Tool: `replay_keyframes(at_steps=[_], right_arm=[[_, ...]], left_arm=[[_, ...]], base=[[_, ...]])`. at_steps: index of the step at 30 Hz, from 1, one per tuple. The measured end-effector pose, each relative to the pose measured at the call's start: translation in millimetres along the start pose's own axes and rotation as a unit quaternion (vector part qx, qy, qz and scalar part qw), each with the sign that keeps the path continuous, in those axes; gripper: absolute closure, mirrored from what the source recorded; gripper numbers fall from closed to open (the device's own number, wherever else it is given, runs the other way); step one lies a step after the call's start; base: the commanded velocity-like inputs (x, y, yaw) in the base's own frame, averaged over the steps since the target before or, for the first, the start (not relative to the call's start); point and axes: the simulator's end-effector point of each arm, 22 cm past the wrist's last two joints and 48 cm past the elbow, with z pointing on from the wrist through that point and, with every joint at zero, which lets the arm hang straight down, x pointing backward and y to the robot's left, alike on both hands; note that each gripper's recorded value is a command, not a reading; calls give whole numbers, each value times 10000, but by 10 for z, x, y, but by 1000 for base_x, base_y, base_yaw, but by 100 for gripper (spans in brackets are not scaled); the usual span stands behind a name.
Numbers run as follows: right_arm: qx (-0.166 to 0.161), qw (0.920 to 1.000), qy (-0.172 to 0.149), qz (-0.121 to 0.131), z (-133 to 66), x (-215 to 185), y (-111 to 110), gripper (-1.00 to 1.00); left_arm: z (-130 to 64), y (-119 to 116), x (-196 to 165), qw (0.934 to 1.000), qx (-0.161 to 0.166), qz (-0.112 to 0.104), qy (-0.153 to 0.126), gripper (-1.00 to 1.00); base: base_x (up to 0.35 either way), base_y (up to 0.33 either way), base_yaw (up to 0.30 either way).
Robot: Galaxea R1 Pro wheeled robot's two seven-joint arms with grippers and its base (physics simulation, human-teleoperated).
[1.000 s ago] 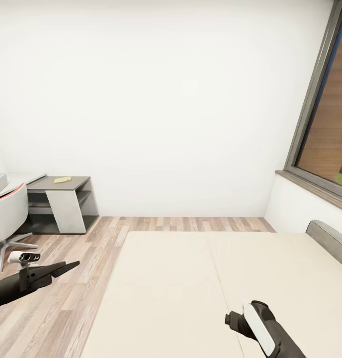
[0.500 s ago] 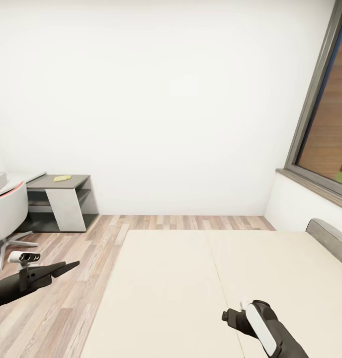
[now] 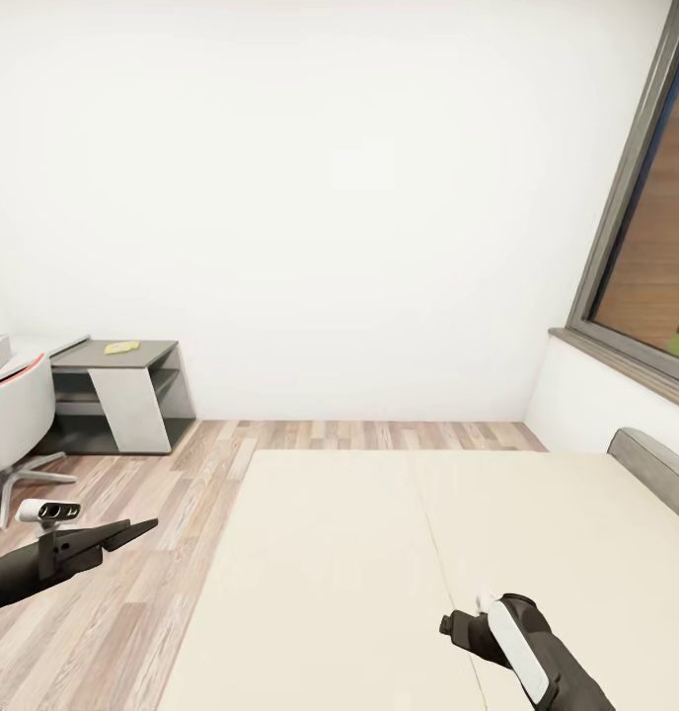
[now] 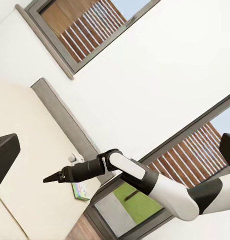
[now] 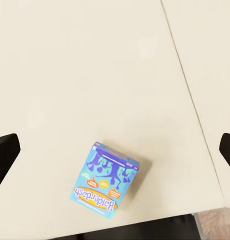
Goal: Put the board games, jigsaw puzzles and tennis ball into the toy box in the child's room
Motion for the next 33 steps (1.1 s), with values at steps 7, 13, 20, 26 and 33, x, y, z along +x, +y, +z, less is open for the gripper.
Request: replay_keyframes(at_steps=[7,13,20,26,33], right_arm=[[8,10000,55,3,39,35,3,-100],[23,9999,100,6,72,64,-8,-100],[26,9999,161,9,112,109,0,-100],[53,9998,206,12,145,138,-26,-100],[64,9996,263,17,185,182,-28,-100]], left_arm=[[-3,49,13,10000,-31,-47,10,-100],[0,90,28,9999,-50,-95,21,-100],[2,136,45,9999,-67,-147,29,-100],[0,176,57,9998,-90,-187,37,-100],[-8,226,71,9996,-129,-232,53,-100]], base=[[0,0,0],[0,0,0],[0,0,0],[0,0,0],[0,0,0]])
